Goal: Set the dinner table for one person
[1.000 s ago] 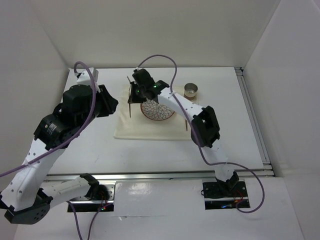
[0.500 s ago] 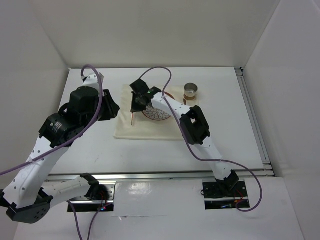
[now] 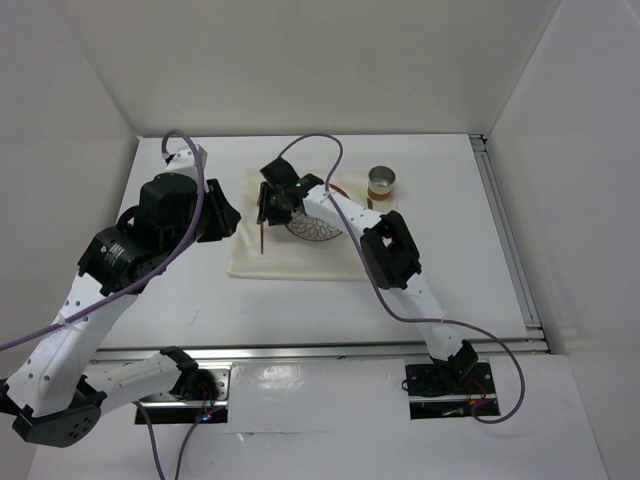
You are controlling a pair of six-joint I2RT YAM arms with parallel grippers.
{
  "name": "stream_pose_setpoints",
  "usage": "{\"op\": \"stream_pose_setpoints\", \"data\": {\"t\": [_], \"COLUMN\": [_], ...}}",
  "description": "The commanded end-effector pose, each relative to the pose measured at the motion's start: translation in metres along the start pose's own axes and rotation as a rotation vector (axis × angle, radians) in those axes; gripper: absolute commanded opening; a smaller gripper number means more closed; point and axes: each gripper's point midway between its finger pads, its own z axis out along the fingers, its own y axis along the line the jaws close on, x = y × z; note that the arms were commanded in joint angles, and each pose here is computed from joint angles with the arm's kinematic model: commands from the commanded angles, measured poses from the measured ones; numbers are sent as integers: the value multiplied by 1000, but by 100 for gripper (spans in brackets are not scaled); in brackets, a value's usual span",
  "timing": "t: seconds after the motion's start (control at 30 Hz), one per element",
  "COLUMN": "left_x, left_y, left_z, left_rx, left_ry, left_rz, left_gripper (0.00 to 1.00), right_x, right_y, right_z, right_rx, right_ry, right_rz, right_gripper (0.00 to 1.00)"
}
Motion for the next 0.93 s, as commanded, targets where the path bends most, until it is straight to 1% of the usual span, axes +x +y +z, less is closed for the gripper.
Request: {"op": "stream_pose_setpoints", "data": {"t": [0.0, 0.07, 0.1, 0.17, 0.2, 0.27, 0.3, 0.33, 0.37, 0.4, 0.43, 0.47, 0.5, 0.53, 0.57, 0.6, 0.63, 0.67, 0.7, 0.73, 0.77, 0.83, 0.9], "left_x": [-10, -15, -16, -16, -19, -17, -16, -16, -14, -13, -4, 2, 3, 19, 32, 49, 56, 60, 66, 63, 64, 59, 55], "left_y": [-2, 3, 3, 6, 8, 8, 8, 8, 6, 6, 5, 4, -3, -3, -5, 0, -2, -3, -3, -5, -6, -13, -17], "left_z": [-6, -5, -7, -3, -1, 3, 6, 6, 12, 14, 22, 30, 40, 52, 68, 74, 86, 84, 93, 94, 94, 97, 95], "left_rx": [12, -19, -20, -38, -55, -60, -66, -66, -59, -59, -56, -52, -28, -12, -19, -44, -61, -55, -74, -74, -65, -37, -18], "left_ry": [-39, -58, -57, -55, -60, -51, -42, -42, -35, -35, -7, 13, 8, 62, 120, 193, 243, 264, 293, 290, 296, 274, 261], "left_rz": [-18, -8, 2, 15, 12, 27, 30, 30, 31, 31, 37, 41, 37, 41, 52, 58, 55, 56, 54, 43, 41, 33, 28], "left_gripper": [41, 43, 43, 44, 44, 44, 44, 44, 44, 45, 45, 47, 56, 56, 56, 56, 56, 56, 56, 56, 56, 56, 56], "right_x": [-48, -48, -53, -56, -53, -51, -57, -37, -32, -25, -6, 4, 13, 38, 47, 58, 78, 87, 93, 104, 103, 101, 90], "right_y": [61, 70, 67, 54, 34, 0, -28, -62, -87, -110, -162, -184, -207, -244, -256, -267, -283, -287, -289, -292, -287, -283, -278], "right_z": [-76, -98, -120, -143, -166, -191, -208, -234, -250, -264, -292, -302, -312, -319, -331, -336, -343, -346, -348, -347, -353, -350, -358], "right_rx": [-187, -207, -188, -129, -37, 103, 228, 335, 414, 479, 624, 675, 723, 814, 832, 856, 893, 904, 904, 898, 851, 777, 714], "right_ry": [-140, -159, -190, -231, -268, -317, -389, -377, -389, -406, -389, -373, -363, -279, -271, -248, -212, -205, -211, -205, -243, -269, -342], "right_rz": [-60, -102, -110, -121, -127, -108, -67, -45, -8, 78, 137, 190, 241, 293, 329, 355, 381, 393, 409, 443, 458, 425, 420], "right_gripper": [46, 47, 50, 64, 72, 85, 97, 100, 100, 100, 100, 100, 100, 100, 100, 100, 100, 100, 100, 100, 100, 100, 100]}}
